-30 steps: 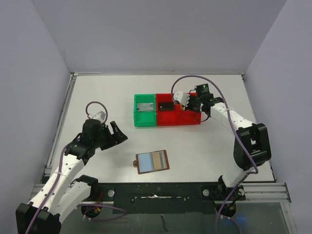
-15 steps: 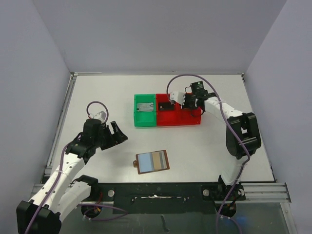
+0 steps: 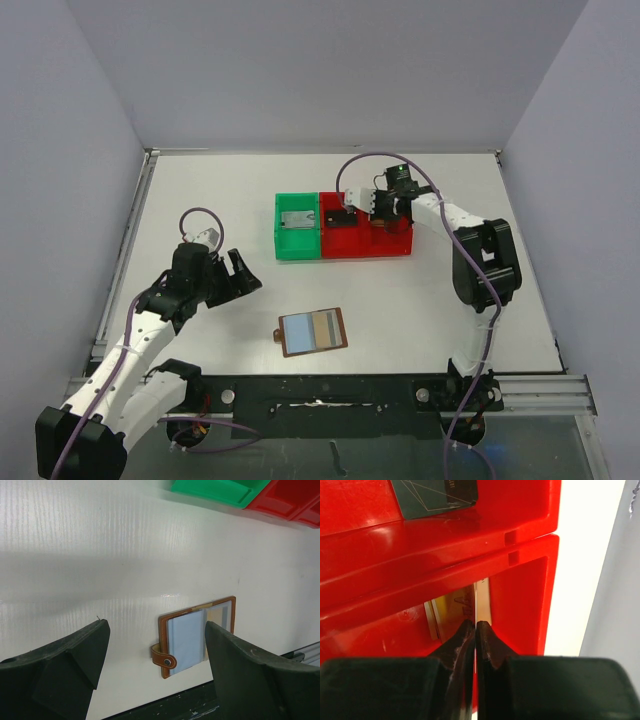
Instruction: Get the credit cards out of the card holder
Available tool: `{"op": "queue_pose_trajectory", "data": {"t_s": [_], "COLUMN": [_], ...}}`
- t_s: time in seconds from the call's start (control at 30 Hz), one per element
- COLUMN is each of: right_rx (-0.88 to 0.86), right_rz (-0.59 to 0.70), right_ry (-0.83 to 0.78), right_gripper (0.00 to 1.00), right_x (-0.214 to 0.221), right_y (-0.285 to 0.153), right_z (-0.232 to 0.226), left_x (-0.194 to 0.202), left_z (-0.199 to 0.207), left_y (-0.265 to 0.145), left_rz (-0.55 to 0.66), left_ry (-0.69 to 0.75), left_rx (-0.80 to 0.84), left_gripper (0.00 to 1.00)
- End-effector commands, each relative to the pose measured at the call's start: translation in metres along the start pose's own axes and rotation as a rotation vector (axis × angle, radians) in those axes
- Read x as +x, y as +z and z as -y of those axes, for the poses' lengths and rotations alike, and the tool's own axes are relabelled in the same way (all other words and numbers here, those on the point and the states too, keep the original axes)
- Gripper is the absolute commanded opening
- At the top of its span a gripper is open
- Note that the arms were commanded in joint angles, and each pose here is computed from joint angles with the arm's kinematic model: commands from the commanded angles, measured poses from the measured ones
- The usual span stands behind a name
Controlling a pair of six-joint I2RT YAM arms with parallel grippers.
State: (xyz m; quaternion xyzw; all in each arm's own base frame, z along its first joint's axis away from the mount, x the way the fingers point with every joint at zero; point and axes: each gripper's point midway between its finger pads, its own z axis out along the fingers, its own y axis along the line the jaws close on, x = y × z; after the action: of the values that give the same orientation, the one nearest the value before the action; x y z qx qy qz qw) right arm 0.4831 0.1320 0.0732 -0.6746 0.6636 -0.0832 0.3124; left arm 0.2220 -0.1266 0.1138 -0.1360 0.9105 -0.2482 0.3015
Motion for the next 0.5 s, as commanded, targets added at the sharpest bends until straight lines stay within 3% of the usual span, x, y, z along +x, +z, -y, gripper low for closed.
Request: {"op": "queue_pose_trajectory", "data": {"t_s": [0.0,0.2,0.47], "right_rx": [0.082,0.062,0.038], "right_rz": [-0.005,-0.017,-0.009], "right_ry": [-0.028,-0.039,-0.041], "right_gripper": [0.00,0.02,0.26], "right_x": [0.000,0.002,0.001], "right_y": [0.003,0.008,0.005], "right_z": [0.026,0.016,0.010], "left_x": [-0.018,-0.018,-0.017], "left_z": [0.014,0.014,0.014], "left_y": [-0.003,-0.003,-0.002], "left_rz": [0.060,0.058,0.052], "left_ry": [0.032,0.033,0.034], "left_rx": [0.050,0.054,0.057], "left_gripper": [0.77,0.77,0.77]}}
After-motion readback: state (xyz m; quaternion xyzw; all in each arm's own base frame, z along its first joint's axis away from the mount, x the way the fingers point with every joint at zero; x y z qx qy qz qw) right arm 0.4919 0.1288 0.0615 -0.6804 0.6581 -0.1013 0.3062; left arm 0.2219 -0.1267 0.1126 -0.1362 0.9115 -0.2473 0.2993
